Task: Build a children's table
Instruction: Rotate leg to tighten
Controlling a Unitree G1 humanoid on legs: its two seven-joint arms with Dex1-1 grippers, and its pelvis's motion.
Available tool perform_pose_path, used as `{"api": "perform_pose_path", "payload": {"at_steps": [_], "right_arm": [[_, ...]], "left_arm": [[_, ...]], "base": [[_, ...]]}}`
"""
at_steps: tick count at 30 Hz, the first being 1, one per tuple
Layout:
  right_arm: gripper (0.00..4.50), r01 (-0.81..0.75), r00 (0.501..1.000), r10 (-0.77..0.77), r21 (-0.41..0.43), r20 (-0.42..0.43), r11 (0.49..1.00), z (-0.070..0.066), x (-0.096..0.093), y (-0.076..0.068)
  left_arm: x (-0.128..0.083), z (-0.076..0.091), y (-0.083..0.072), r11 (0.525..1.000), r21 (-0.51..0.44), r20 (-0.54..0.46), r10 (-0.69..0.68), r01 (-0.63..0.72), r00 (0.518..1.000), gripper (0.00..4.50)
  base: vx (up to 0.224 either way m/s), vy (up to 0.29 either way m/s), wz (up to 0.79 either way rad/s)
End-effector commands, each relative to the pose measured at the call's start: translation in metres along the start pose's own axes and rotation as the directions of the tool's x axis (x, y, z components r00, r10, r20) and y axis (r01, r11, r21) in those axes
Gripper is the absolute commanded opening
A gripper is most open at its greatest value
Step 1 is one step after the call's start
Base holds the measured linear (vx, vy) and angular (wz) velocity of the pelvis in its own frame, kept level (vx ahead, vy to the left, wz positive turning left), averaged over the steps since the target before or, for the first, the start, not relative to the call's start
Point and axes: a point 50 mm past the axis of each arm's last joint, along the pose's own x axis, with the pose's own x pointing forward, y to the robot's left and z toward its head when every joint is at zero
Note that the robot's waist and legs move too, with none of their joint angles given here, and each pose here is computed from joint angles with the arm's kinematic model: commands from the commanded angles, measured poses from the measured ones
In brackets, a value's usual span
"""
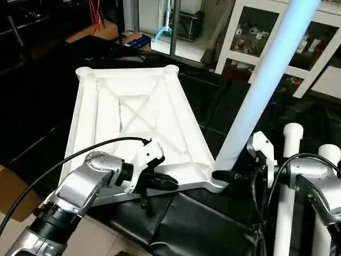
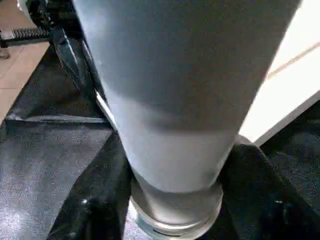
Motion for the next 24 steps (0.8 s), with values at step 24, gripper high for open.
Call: {"api": "perform_pose_path", "payload": {"at_steps": [24], "right_arm": [[2.04, 0.91, 0.329, -0.914, 0.336, -0.236, 0.241, -0.054, 0.08, -0.021]], "left_arm": [[0.05, 0.058, 0.039, 0.778, -0.265, 0.21, 0.623, -0.569, 0.754, 0.0]], "base": [[0.0, 0.0, 0.0]]}}
